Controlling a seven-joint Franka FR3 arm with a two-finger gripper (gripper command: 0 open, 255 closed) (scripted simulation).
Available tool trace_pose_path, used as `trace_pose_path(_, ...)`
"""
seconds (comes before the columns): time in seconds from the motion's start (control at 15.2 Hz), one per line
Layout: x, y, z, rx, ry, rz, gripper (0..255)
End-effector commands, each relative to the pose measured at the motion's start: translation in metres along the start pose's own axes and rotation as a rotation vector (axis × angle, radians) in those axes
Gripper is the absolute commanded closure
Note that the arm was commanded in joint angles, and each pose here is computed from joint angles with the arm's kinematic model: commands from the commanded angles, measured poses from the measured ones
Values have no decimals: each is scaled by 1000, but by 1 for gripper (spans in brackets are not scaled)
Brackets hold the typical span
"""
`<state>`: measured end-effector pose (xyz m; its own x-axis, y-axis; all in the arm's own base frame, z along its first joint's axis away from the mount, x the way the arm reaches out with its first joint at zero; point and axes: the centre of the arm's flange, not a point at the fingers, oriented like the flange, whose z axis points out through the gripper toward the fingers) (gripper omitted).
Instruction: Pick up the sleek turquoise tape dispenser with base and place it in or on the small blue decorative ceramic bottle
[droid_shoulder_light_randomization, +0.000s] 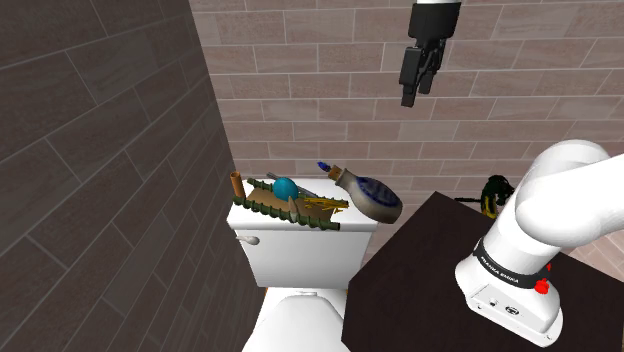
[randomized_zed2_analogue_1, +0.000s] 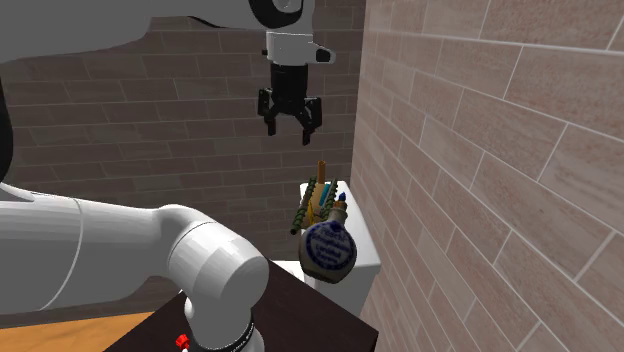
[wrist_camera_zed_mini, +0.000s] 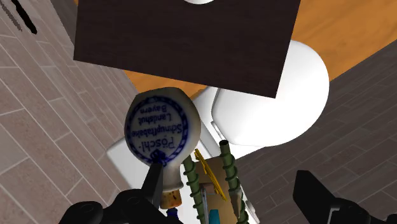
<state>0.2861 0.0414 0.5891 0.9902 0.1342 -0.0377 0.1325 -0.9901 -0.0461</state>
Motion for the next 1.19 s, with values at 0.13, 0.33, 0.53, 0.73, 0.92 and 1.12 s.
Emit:
trace_pose_path(0.13, 16, 3, 20, 10, 7, -11, 0)
trace_pose_path(0.33, 41, 7, 49, 25, 19, -28, 0)
trace_pose_path(0.53, 67, 10, 78, 40, 30, -45, 0)
trace_pose_path(0.73, 93, 13, 107, 55, 41, -62, 0)
trace_pose_path(0.92, 119, 14, 135, 70, 52, -79, 0)
trace_pose_path(1.12, 145, 15, 164, 85, 63, -95, 0)
